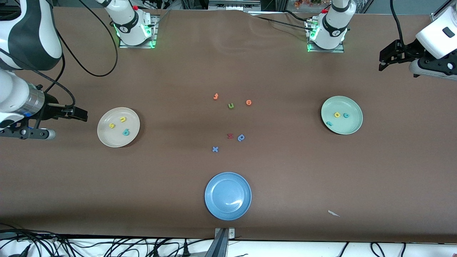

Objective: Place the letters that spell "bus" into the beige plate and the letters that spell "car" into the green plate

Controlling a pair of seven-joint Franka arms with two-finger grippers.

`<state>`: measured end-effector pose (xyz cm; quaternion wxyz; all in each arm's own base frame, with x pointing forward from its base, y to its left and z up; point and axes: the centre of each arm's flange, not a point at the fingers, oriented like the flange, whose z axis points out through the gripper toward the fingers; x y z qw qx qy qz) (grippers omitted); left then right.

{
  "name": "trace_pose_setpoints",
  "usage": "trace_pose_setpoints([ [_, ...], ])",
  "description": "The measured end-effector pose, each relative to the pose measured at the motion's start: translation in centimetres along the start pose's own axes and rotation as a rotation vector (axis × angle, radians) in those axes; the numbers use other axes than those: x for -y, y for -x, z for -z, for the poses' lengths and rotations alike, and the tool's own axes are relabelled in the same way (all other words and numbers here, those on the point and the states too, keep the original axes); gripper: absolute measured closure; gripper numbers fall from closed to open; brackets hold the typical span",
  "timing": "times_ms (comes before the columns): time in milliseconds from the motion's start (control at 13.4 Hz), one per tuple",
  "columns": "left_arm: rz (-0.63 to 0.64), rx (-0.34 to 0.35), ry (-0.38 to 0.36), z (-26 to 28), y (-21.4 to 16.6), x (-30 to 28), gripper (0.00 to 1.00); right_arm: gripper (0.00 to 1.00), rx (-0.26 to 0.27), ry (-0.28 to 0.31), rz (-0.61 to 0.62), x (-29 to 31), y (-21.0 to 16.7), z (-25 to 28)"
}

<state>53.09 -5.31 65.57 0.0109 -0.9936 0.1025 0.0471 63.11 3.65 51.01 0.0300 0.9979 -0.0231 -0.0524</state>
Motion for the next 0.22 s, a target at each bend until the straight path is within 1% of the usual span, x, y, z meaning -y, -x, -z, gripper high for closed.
trace_pose_setpoints([
  [223, 0.0, 0.0, 0.0, 0.0, 0.0, 0.0, 0.0, 0.0, -0.001, 0.001, 0.002, 0.41, 0.08, 0.09],
])
